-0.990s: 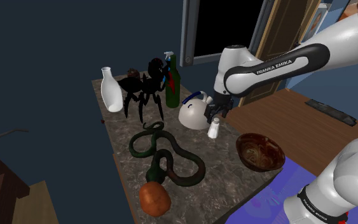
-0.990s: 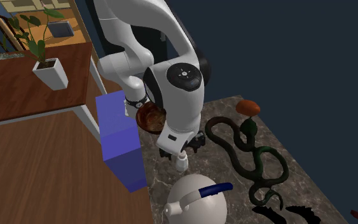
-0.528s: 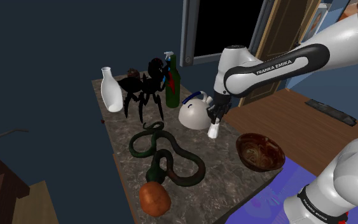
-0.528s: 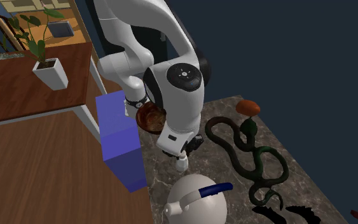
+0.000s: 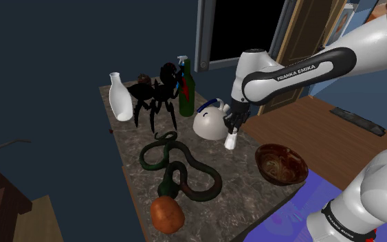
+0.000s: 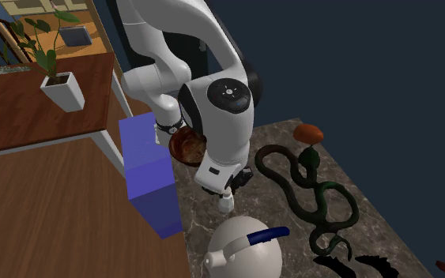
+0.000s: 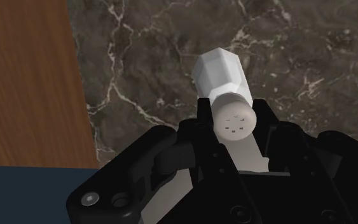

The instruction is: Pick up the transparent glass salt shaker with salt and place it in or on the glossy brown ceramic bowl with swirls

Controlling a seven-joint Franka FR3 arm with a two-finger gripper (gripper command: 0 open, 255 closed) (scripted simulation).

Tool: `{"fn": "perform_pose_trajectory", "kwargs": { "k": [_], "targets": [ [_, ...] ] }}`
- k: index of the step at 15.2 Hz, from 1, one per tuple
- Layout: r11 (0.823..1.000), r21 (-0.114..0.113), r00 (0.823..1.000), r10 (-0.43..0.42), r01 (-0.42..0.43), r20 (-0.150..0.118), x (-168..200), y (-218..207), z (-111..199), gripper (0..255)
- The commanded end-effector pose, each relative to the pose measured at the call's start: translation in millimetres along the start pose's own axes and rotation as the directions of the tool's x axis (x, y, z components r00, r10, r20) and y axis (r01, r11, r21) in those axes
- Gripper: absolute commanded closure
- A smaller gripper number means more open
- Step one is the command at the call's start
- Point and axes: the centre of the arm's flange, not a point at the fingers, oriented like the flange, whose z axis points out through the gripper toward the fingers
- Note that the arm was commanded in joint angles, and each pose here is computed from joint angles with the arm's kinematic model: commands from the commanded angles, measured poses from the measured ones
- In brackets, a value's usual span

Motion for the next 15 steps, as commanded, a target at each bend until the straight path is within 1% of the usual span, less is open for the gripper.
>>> {"fn": "perform_pose_trajectory", "kwargs": {
  "k": [1,15],
  "targets": [
    [1.000,0.000,1.000,0.000,0.000,0.000,-0.1,0.0,-5.2,255],
    [1.000,0.000,1.000,0.000,0.000,0.000,-0.7,-0.7,-79.1,255]
  ]
}}
